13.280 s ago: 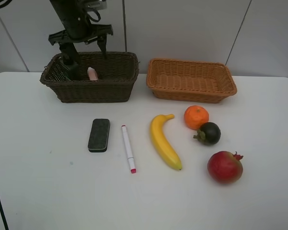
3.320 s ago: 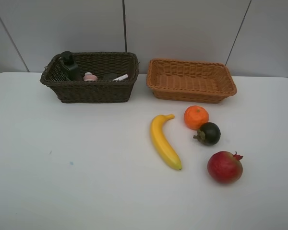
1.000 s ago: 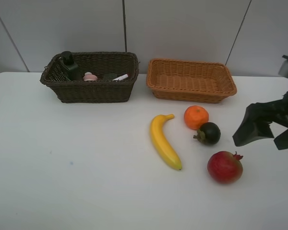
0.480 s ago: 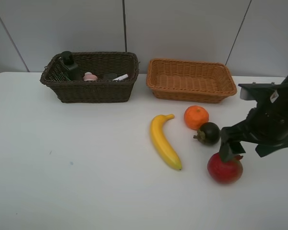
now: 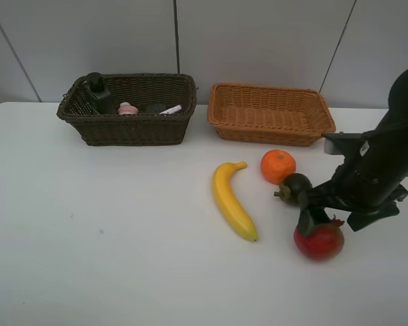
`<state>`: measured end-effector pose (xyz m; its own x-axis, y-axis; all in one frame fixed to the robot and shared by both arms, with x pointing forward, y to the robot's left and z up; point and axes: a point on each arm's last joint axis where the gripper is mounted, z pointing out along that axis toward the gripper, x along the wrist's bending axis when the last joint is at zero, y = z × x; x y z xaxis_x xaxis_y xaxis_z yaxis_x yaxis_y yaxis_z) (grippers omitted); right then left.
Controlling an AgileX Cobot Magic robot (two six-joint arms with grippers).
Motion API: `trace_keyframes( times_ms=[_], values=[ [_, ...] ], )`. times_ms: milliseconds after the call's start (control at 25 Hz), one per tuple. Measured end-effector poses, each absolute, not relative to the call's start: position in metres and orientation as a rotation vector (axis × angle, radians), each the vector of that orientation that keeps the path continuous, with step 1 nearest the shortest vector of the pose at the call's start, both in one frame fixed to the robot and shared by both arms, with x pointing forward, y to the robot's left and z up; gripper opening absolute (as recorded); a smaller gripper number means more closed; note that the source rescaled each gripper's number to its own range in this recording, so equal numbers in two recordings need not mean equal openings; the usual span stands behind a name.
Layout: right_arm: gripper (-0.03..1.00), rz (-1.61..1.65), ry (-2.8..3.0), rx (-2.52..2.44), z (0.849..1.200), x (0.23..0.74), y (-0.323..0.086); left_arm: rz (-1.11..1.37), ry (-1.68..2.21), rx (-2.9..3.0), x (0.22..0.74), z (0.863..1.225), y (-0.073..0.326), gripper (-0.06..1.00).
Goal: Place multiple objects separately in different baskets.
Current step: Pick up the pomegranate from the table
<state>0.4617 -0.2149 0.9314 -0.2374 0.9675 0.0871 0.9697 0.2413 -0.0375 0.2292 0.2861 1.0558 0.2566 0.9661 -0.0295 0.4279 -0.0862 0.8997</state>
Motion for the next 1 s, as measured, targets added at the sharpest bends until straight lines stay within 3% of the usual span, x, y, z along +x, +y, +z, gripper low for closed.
trace_keyframes(
  times_ms=[440, 520, 640, 1000],
  values=[
    [0.96, 0.059, -2.367, -1.844, 0.895, 0.47, -0.212, 0.784, 1.305, 1.665, 0.229, 1.056, 0.286, 1.0],
    [0.9, 0.081, -2.358, -1.839, 0.89, 0.47, -0.212, 0.784, 1.305, 1.665, 0.229, 1.056, 0.286, 1.0],
    [0.71, 0.093, -2.353, -1.836, 0.888, 0.47, -0.212, 0.784, 1.305, 1.665, 0.229, 1.056, 0.286, 1.0],
    [0.71, 0.123, -2.356, -1.814, 0.895, 0.468, -0.213, 0.784, 1.304, 1.665, 0.229, 1.056, 0.286, 1.0]
  ],
)
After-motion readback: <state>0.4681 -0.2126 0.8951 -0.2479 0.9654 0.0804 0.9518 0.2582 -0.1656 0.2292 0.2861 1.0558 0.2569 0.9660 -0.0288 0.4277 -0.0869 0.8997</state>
